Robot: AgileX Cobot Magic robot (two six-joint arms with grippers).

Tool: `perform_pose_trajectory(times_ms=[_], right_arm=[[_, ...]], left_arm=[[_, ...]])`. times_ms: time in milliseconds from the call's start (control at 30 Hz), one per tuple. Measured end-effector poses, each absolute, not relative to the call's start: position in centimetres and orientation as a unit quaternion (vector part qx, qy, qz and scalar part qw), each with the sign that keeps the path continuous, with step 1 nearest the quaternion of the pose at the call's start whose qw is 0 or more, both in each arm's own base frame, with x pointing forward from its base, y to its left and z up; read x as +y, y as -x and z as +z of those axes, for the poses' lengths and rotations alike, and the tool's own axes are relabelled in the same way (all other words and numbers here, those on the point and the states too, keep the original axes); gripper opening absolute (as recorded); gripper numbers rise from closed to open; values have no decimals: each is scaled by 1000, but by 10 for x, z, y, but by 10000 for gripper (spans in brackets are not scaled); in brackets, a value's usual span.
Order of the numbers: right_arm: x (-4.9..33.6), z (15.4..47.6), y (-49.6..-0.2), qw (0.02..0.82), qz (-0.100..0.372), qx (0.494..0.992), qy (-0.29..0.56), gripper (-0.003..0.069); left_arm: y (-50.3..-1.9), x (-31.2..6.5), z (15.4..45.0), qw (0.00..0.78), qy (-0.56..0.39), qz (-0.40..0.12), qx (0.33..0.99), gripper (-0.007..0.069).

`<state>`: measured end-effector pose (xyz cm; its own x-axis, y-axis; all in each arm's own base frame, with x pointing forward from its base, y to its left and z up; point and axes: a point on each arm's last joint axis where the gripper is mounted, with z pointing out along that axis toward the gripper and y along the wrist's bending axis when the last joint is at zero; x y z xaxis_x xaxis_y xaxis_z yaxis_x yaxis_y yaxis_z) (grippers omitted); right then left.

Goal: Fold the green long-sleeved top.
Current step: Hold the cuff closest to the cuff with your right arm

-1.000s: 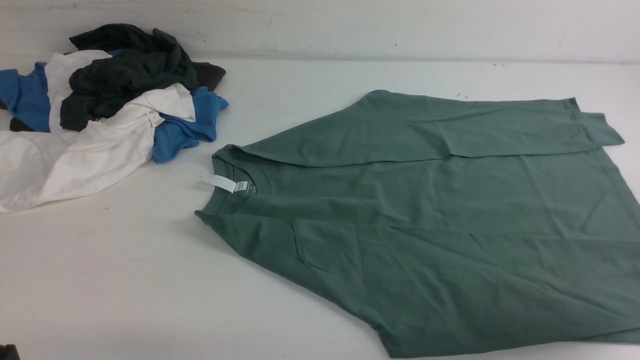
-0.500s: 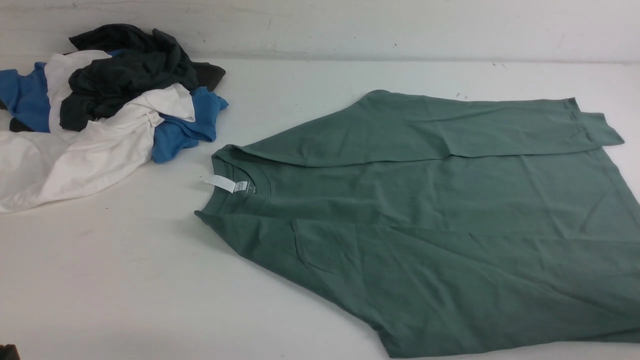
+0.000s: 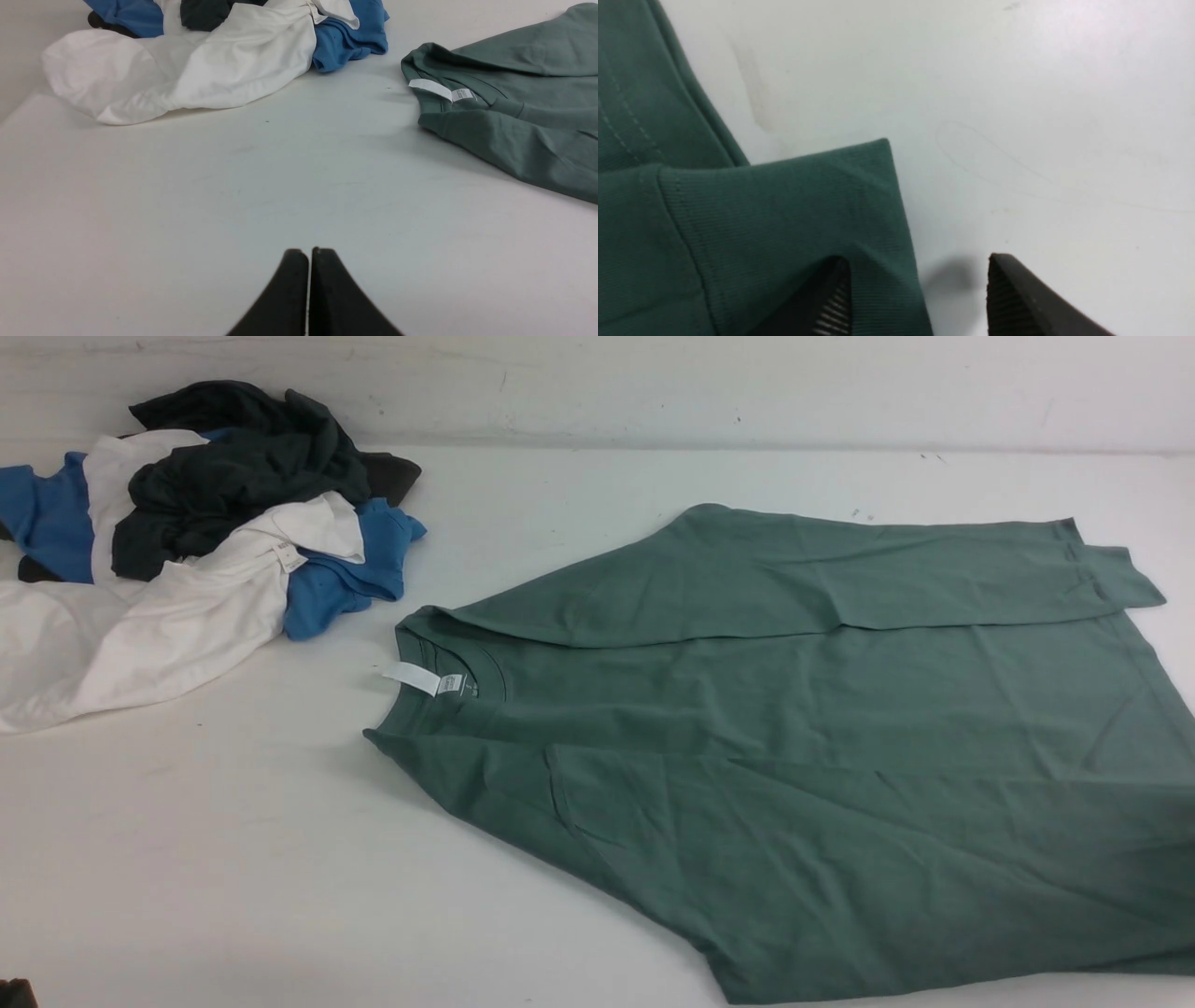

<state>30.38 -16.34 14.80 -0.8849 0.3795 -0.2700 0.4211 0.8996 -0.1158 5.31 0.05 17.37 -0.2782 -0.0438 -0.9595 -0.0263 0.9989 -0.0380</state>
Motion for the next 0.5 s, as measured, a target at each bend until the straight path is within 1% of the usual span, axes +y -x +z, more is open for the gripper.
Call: perform_pose_trajectory(times_ms=[33,100,167,200,233,267,333,367,467,500], right_arm=[[-164,148,-304,122,-86,967,-207,374],[-164,147,-305,121,-84,967,-208,335],[-163,147,-306,123,-79,966,-212,260],[-163,147,-306,123,-77,966,-212,251],[-162,146,-306,124,-72,967,-212,178],[-162,146,-306,125,-71,967,-211,144],[-161,146,-307,127,-63,967,-211,36],[-160,147,-307,128,-61,967,-210,13],[-160,150,-307,131,-62,967,-210,-3],[-160,157,-307,137,-64,966,-210,-4]], left_arm=[[-53,0,174,600,22,-7,799,-4],[-53,0,174,600,22,-7,799,-4],[-53,0,174,600,22,-7,799,-4],[-53,0,174,600,22,-7,799,-4],[-53,0,174,600,22,-7,799,-4],[-53,0,174,600,22,-7,799,-4],[-53,0,174,600,22,-7,799,-4],[-53,0,174,600,22,-7,799,-4],[-53,0,174,600,22,-7,799,-4],[-53,0,174,600,22,-7,799,-4]])
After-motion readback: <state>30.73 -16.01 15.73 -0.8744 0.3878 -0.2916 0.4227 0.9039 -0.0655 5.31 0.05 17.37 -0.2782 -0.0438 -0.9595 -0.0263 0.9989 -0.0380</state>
